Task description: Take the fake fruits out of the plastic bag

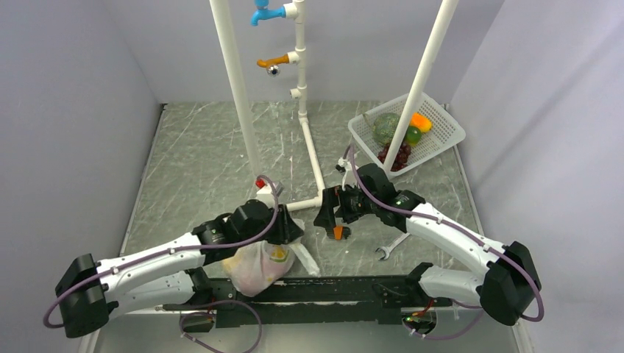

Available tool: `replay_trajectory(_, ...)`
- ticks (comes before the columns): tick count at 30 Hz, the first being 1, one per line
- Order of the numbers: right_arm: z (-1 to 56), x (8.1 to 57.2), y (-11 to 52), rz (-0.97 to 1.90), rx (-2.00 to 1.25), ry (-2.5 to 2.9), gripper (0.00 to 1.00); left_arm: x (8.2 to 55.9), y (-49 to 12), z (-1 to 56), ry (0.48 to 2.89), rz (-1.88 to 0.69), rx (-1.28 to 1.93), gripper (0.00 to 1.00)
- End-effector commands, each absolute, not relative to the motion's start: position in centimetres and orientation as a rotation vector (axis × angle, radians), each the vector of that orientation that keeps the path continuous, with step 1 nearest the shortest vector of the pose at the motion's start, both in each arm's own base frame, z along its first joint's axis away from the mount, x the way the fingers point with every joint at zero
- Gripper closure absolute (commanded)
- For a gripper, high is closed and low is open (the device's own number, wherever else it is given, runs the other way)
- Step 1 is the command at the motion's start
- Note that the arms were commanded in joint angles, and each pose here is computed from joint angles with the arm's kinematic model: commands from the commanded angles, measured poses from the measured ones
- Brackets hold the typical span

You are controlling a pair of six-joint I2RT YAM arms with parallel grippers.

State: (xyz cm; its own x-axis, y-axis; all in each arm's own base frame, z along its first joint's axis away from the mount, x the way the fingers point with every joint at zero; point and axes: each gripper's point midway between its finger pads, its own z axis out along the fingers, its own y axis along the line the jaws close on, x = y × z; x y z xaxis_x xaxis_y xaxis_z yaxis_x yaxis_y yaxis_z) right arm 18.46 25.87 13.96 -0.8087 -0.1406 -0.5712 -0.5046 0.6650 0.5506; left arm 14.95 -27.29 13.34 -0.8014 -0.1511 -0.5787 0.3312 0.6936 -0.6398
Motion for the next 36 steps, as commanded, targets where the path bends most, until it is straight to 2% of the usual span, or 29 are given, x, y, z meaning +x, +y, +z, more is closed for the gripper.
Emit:
replay_trajectory(1,15.8,18.5,27.2,1.035,-0.555,2.305,0.00,16.3,-28.3,15.5,2.207,-0.985,0.143,0.56)
replay_trajectory(3,15.3,18.0,27.1,1.019,-0.578,2.314,0.00,15.9,-28.5,16.1,2.173,-1.029,0.154,0.44)
replay_trajectory(5,15.4,17.6,27.0,1.005,-0.619,2.292,0.00,15.3,-28.4,17.1,2.131,-1.069,0.180,0.27)
replay_trajectory(8,15.9,17.4,27.0,0.987,-0.666,2.240,0.00,14.4,-27.2,19.0,2.075,-1.092,0.194,0.08)
replay_trajectory(11,16.9,17.2,27.5,1.023,-0.700,2.190,0.00,13.3,-25.3,20.8,2.039,-1.122,0.181,0.01)
replay_trajectory(14,17.6,17.0,28.5,1.072,-0.736,2.154,0.00,12.4,-22.3,22.0,2.008,-1.123,0.109,0.02)
replay_trajectory(18,18.3,16.9,30.5,1.104,-0.779,2.125,0.00,11.9,-18.8,20.5,2.029,-1.071,-0.008,0.19)
replay_trajectory(25,19.2,16.7,35.1,0.951,-0.913,2.072,0.02,11.2,-18.1,15.5,2.169,-1.007,-0.056,0.21)
replay_trajectory(33,18.3,17.3,37.3,0.726,-0.981,2.036,0.05,11.5,-17.1,12.3,2.339,-0.771,-0.064,0.36)
replay_trajectory(36,17.7,17.8,37.8,0.681,-0.987,2.028,0.05,11.6,-17.4,12.5,2.333,-0.776,-0.051,0.36)
